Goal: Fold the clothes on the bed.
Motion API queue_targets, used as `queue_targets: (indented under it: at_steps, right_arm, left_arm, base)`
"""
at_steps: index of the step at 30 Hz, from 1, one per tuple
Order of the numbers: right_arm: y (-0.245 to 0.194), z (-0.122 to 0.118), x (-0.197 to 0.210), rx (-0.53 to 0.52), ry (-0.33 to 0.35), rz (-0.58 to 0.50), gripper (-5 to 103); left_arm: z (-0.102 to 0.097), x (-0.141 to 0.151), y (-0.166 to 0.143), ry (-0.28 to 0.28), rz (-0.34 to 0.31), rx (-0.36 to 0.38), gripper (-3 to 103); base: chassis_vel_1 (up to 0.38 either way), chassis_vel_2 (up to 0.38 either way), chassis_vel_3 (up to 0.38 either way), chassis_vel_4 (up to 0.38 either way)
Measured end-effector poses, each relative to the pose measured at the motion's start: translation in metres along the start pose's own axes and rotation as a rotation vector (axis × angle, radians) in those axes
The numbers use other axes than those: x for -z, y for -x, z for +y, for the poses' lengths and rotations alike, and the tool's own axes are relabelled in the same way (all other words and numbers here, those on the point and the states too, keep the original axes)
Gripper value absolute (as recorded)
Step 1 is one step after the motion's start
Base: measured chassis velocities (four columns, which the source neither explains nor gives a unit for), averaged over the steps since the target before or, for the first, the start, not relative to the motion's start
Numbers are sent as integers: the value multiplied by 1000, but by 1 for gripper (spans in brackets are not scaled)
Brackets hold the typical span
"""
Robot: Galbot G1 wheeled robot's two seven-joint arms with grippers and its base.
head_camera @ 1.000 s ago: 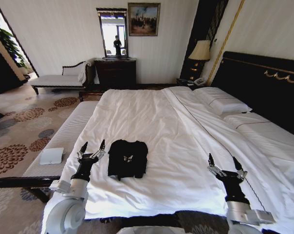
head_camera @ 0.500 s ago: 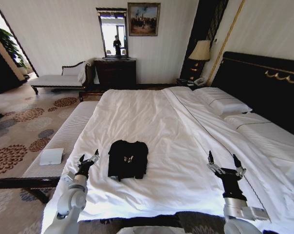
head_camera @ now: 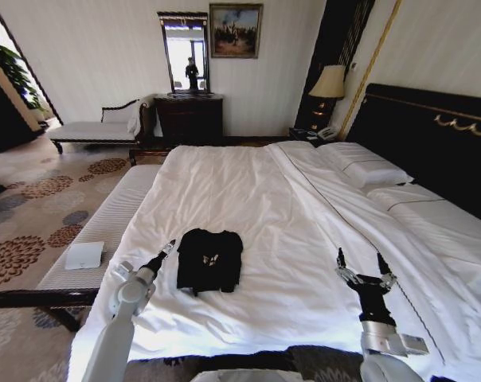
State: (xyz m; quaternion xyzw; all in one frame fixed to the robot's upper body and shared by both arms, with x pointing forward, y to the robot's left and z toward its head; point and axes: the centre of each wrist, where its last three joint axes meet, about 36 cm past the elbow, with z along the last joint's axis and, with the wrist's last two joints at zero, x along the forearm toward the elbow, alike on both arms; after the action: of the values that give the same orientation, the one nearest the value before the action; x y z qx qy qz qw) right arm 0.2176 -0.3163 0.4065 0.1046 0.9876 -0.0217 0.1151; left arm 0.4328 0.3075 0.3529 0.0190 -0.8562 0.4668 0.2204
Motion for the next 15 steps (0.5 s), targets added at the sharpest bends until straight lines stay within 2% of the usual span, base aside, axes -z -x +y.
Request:
queue_targets:
  at_steps: [4,15]
  right_arm:
    - [-3,1,-1,-8,-11,8,100]
    - [-10,5,-3,-20,-32,21,100]
  left_arm:
    - [3,-6,19,-19,5,18,100]
    - [11,-8,39,-56,13,42,100]
  base:
    - [0,0,0,0]
    - [0,0,0,0]
